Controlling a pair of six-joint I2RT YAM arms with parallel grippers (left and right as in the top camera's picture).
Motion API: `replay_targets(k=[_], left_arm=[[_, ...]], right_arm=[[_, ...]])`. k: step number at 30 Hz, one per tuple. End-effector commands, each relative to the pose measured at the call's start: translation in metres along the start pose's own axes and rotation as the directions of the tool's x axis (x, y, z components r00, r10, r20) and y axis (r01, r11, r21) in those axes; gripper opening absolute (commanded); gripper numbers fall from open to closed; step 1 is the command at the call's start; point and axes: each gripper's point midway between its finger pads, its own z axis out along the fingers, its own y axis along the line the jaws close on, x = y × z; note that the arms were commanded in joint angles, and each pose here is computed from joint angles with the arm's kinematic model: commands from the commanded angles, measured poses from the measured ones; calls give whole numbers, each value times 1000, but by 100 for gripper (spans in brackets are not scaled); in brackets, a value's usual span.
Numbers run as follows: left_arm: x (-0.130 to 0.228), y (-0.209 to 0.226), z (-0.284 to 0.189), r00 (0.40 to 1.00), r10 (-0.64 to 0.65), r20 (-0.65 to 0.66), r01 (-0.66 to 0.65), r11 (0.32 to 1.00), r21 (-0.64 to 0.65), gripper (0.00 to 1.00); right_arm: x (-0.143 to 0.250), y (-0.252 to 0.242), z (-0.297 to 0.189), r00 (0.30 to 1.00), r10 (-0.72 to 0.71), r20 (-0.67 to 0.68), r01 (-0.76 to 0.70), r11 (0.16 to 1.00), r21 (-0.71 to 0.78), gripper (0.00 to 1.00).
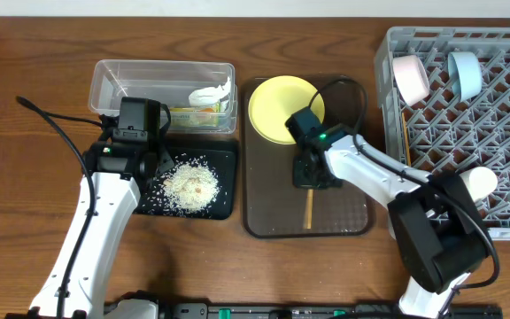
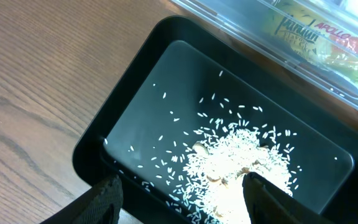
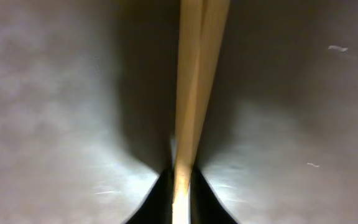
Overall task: Sort waste into correct bins and load items into the dishwasher rack
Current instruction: 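Place the second chopstick into the dish rack with the right gripper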
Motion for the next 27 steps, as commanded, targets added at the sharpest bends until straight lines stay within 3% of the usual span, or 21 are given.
replay_targets(k=[1, 8, 14, 20, 25, 26, 27], left_arm=[[-1, 2, 1, 1000, -19, -2, 19, 1000, -9, 65], [-1, 2, 1, 1000, -19, -1, 19, 1000, -9, 65], [-1, 2, 1, 1000, -19, -1, 19, 1000, -9, 65], [-1, 2, 1, 1000, -19, -1, 19, 1000, -9, 65], [-1, 2, 1, 1000, -19, -1, 19, 1000, -9, 65], [-1, 2, 1, 1000, -19, -1, 19, 1000, -9, 65], [-1, 2, 1, 1000, -19, -1, 19, 1000, -9, 65]], right_arm=[[-18, -35, -18, 993, 96, 70, -100, 993, 60, 1], [-63, -87, -94, 964, 12, 265, -18, 1000, 20, 1], [-78, -133, -141, 924, -46, 379, 42, 999, 19, 1], [-73, -170, -128, 945, -118, 306, 108, 993, 50, 1], [-70, -183, -107, 967, -89, 240, 78, 996, 51, 2], [-70, -182, -105, 968, -89, 236, 80, 996, 49, 6], [-70, -180, -103, 968, -90, 232, 83, 996, 41, 22]])
